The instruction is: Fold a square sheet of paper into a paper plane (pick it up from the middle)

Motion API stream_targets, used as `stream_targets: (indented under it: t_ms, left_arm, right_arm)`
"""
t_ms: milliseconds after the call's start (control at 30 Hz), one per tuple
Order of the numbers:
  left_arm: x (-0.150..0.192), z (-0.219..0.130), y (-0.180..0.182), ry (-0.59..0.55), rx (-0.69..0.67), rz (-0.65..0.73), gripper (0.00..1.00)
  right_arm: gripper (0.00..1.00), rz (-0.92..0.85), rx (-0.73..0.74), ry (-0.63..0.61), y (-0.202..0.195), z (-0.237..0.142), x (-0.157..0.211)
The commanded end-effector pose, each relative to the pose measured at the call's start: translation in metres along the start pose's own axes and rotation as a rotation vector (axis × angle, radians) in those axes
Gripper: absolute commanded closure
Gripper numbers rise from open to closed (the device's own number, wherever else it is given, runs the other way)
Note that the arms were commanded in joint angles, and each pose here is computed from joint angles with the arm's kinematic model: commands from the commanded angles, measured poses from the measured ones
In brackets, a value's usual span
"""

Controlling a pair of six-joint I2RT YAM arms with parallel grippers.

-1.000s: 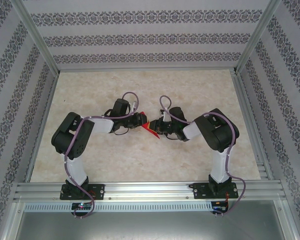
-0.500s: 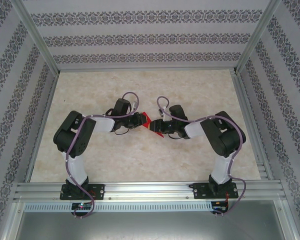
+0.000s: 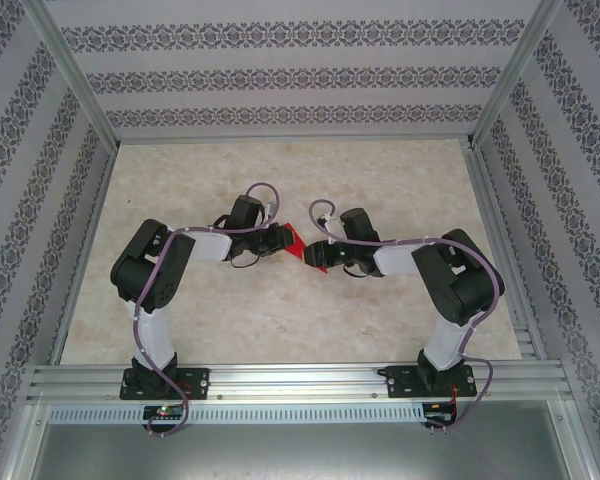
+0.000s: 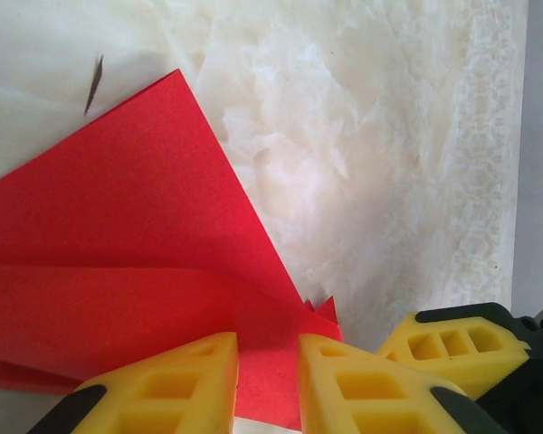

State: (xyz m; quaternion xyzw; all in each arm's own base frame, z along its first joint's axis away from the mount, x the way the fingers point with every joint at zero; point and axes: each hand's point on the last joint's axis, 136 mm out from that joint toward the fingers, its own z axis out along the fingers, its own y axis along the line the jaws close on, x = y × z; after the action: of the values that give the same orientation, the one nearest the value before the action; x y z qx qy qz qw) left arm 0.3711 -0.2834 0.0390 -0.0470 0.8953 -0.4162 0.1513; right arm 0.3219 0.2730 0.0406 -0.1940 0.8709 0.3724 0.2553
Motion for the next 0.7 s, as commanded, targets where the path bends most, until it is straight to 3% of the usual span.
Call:
stream_targets:
  t_ms: [0, 667]
  left_arm:
    - [-0.001, 0.003, -0.003, 0.006, -0.011, 0.0, 0.75]
    - [-0.003, 0.004, -0.005, 0.016, -0.019, -0.002, 0.75]
  right_arm:
    - [0.65, -0.163, 0.045, 0.002, 0.001, -0.004, 0.004]
    - [0.7, -0.321, 0.101, 0.055, 0.003, 0.021, 0.008]
